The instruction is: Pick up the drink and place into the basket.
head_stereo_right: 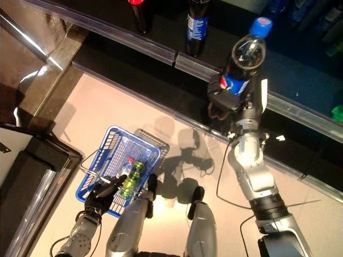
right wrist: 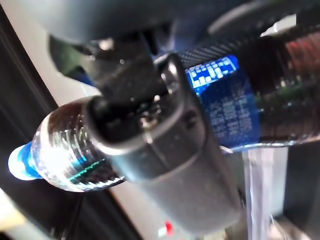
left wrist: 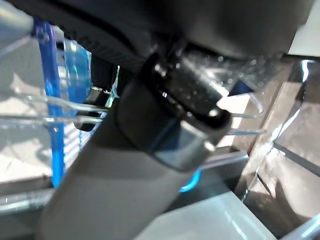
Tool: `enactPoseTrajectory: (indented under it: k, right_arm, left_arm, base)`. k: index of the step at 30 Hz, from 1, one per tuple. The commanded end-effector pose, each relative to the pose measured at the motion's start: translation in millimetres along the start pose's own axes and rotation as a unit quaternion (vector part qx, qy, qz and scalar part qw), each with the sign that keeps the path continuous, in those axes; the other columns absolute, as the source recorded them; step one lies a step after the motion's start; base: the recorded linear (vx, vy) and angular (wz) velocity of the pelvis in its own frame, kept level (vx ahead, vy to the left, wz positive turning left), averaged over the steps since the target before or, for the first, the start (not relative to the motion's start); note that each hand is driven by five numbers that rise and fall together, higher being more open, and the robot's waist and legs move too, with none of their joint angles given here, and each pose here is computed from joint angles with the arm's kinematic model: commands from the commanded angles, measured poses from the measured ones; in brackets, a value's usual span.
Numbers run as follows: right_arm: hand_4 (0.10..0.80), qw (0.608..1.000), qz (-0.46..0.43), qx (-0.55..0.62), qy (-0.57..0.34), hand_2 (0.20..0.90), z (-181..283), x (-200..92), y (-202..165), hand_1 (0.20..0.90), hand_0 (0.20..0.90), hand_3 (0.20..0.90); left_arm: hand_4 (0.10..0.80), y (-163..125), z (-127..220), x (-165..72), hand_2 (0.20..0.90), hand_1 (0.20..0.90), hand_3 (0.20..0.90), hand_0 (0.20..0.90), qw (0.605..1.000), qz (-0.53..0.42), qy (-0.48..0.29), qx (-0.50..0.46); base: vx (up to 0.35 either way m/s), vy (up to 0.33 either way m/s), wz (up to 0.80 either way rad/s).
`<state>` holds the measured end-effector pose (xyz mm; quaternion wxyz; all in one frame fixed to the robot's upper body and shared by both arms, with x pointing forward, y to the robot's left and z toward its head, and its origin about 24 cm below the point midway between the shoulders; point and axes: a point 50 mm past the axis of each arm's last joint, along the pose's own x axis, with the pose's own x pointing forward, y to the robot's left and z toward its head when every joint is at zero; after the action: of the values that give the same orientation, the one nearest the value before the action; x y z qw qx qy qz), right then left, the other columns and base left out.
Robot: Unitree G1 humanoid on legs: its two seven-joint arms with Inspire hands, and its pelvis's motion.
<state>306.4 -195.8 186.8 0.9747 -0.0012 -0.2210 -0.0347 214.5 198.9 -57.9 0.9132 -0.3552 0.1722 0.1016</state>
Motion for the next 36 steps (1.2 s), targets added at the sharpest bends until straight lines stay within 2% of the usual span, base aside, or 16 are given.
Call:
enactPoseTrajectory:
  k: [1, 5, 8, 19, 26, 29, 36]
  right_arm:
    - [0.1, 0.963, 0.119, 0.061, -0.235, 0.3, 101.1, -2.0, 31.9, 0.3, 0.3, 0.2]
    - [0.1, 0.955, 0.196, 0.109, -0.195, 0.3, 88.1, -17.5, 63.2, 0.3, 0.3, 0.2]
    - [0.1, 0.954, 0.208, 0.138, -0.165, 0.3, 77.3, -23.2, 79.5, 0.3, 0.3, 0.2]
    - [0.1, 0.965, 0.172, 0.185, -0.072, 0.3, 41.2, -24.1, 118.0, 0.3, 0.3, 0.2]
    - [0.1, 0.971, 0.157, 0.178, -0.004, 0.3, 13.5, -29.3, 135.1, 0.3, 0.3, 0.2]
    - [0.1, 0.973, 0.142, 0.178, 0.04, 0.3, -6.9, -31.7, 140.7, 0.3, 0.3, 0.2]
    - [0.1, 0.974, 0.151, 0.146, 0.089, 0.3, -34.3, -37.8, 159.6, 0.3, 0.3, 0.2]
  left_arm:
    - [0.1, -53.9, 79.3, -14.7, 0.3, 0.3, 0.2, 0.3, 0.961, -0.198, -0.189, 0.041]
    - [0.1, -86.1, 83.9, -26.1, 0.3, 0.3, 0.2, 0.3, 0.941, -0.276, -0.192, 0.047]
    - [0.1, -107.4, 84.4, -35.4, 0.3, 0.3, 0.2, 0.3, 0.925, -0.328, -0.183, 0.049]
    - [0.1, -161.2, 87.4, -61.8, 0.3, 0.3, 0.2, 0.3, 0.86, -0.484, -0.159, 0.033]
    - [0.1, -179.3, 87.8, -72.6, 0.3, 0.3, 0.2, 0.3, 0.823, -0.551, -0.136, 0.023]
    - [0.1, -187.9, 88.4, -79.6, 0.3, 0.3, 0.2, 0.3, 0.796, -0.592, -0.123, 0.02]
    - [0.1, -203.6, 83.0, -89.4, 0.3, 0.3, 0.2, 0.3, 0.75, -0.657, -0.069, -0.02]
  base:
    - [0.0, 0.0, 0.0]
    - [0.008, -0.006, 0.13]
    - [0.027, -0.017, 0.27]
    - [0.004, -0.014, 0.28]
    - [0.003, -0.012, 0.2]
    - [0.008, -0.007, 0.23]
    - [0.001, -0.006, 0.13]
